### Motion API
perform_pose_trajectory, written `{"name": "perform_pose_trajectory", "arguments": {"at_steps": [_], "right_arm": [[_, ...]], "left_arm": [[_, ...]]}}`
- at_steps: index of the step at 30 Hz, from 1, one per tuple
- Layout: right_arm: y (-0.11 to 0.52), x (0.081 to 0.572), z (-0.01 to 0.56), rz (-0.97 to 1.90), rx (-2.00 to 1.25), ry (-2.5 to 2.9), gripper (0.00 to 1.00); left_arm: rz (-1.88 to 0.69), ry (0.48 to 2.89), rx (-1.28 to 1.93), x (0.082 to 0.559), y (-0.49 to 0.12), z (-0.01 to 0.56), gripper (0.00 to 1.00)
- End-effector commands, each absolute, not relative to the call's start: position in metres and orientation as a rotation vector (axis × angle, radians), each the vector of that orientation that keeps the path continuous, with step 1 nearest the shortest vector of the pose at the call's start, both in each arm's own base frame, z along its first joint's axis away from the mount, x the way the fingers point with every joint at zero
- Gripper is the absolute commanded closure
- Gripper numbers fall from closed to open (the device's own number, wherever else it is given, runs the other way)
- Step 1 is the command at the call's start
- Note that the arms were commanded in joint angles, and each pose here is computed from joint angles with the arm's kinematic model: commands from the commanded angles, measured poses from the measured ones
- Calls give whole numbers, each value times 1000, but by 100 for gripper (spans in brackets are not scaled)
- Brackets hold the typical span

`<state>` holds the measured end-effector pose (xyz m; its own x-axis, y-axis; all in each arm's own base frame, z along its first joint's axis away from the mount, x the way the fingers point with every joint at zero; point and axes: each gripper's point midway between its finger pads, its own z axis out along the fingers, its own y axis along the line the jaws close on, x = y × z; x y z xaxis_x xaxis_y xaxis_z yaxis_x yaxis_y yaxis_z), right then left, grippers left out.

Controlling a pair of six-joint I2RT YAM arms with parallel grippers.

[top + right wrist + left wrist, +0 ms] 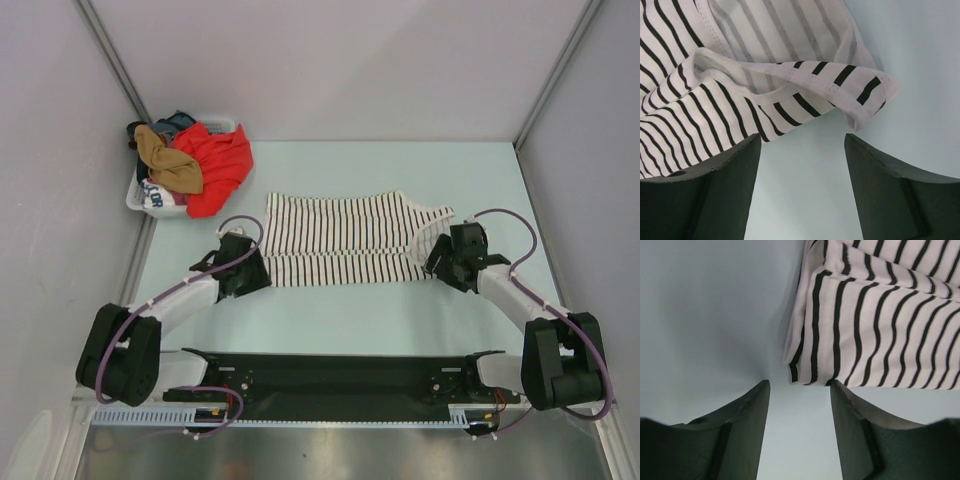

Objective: Fold and stack the tank tops
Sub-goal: Fold the tank top

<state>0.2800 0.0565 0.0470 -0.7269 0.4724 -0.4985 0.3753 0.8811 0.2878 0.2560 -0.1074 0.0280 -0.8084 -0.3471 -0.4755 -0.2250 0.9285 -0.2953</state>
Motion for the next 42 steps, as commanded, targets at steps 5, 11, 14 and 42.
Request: {"name": "perform_pose_trajectory", "arguments": {"at_steps": [5,11,14,42], "right_arm": [[51,294,42,158,601,2450,27],[40,305,40,64,601,2448,28],[30,311,40,36,629,2440,27],[22,308,54,191,755,2356,36]], "left_arm": [[-265,2533,-375,275,-109,20,64],[-218,2552,-400,275,-101,12,100],[-203,2549,-415,277,-94,13,100],[-252,2501,-464,281,-75,20,100]]}}
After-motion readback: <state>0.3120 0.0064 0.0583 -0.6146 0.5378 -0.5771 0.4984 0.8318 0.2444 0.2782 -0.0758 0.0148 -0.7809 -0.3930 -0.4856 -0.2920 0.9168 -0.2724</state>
